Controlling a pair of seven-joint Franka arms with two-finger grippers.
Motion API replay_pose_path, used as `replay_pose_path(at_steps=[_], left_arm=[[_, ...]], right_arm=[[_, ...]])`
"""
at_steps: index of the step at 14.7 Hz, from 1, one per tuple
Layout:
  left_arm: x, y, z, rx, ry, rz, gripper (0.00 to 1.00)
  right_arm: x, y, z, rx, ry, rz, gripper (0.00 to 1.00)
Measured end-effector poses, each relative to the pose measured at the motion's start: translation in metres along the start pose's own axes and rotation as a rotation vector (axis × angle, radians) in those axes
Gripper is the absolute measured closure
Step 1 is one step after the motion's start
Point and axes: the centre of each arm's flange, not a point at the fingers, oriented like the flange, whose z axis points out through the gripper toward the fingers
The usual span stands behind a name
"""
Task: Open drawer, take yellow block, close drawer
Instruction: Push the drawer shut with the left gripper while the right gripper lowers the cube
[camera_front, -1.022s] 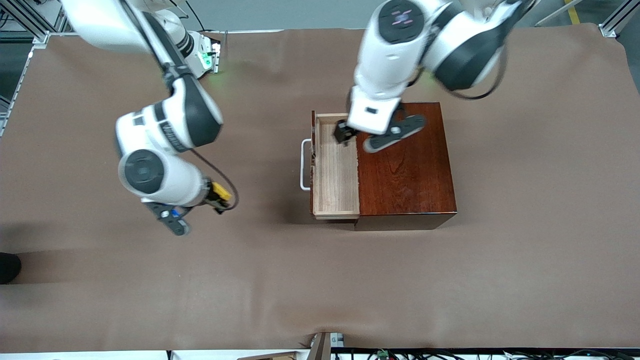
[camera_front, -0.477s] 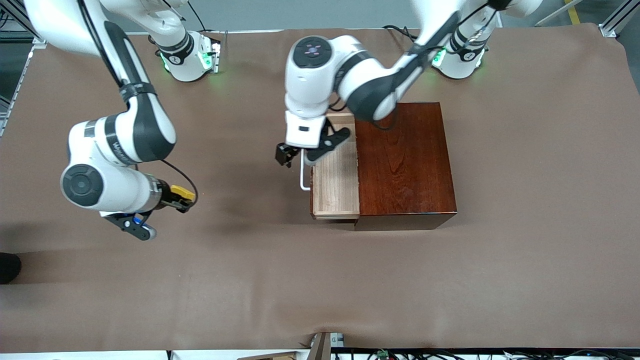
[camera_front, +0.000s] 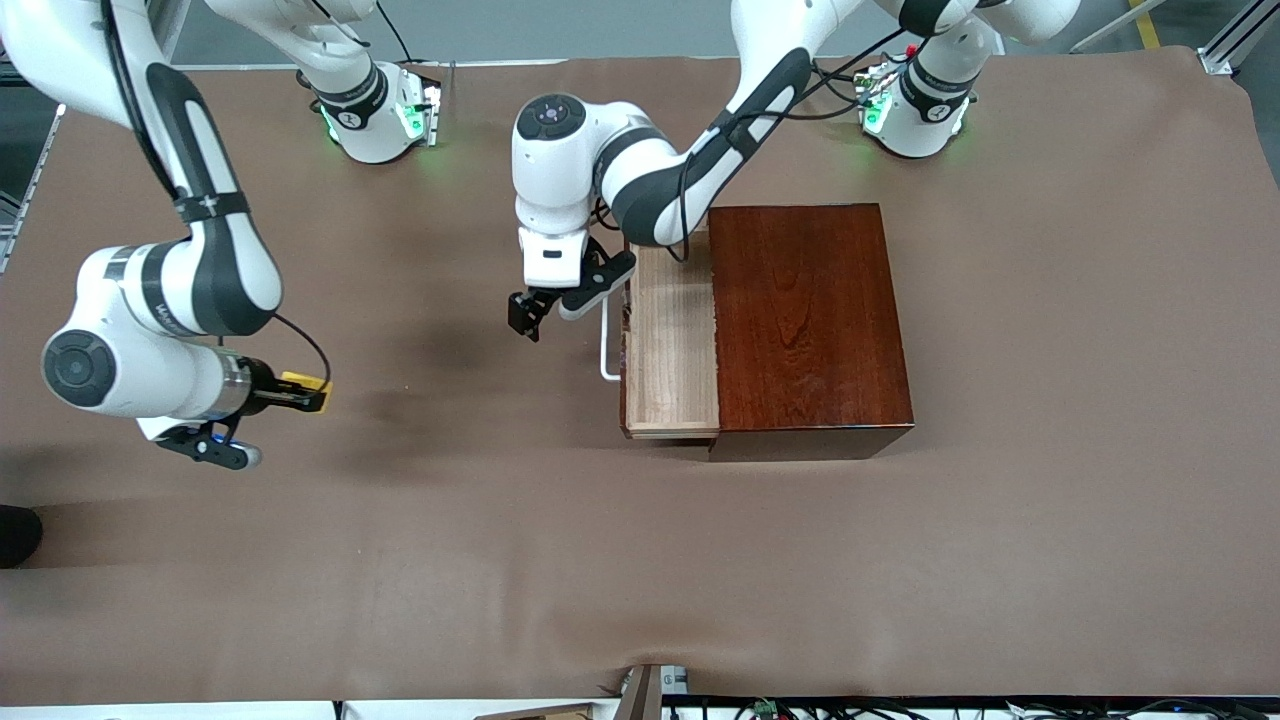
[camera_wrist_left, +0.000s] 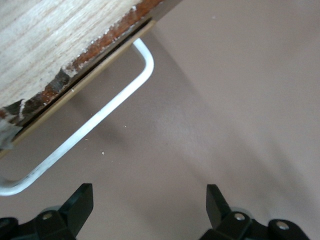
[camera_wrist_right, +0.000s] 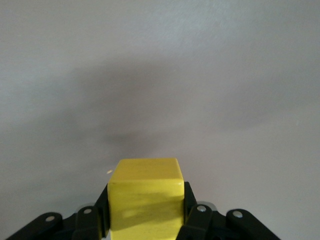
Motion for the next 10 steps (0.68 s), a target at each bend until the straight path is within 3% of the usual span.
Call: replay_pose_path(at_steps=[6,10], left_arm=[[-0.008,-0.013,0.037,0.030,0.073,-0.090,0.00],[-0.002,-0.016,0.039,0.074,0.104,-0.164,0.00]], right_arm=[[-0.003,0.062,0.066,0.027,0.089,-0.116,0.44],[-0.013,0.088,0.096,0.032,0.134,-0.121,0.44]])
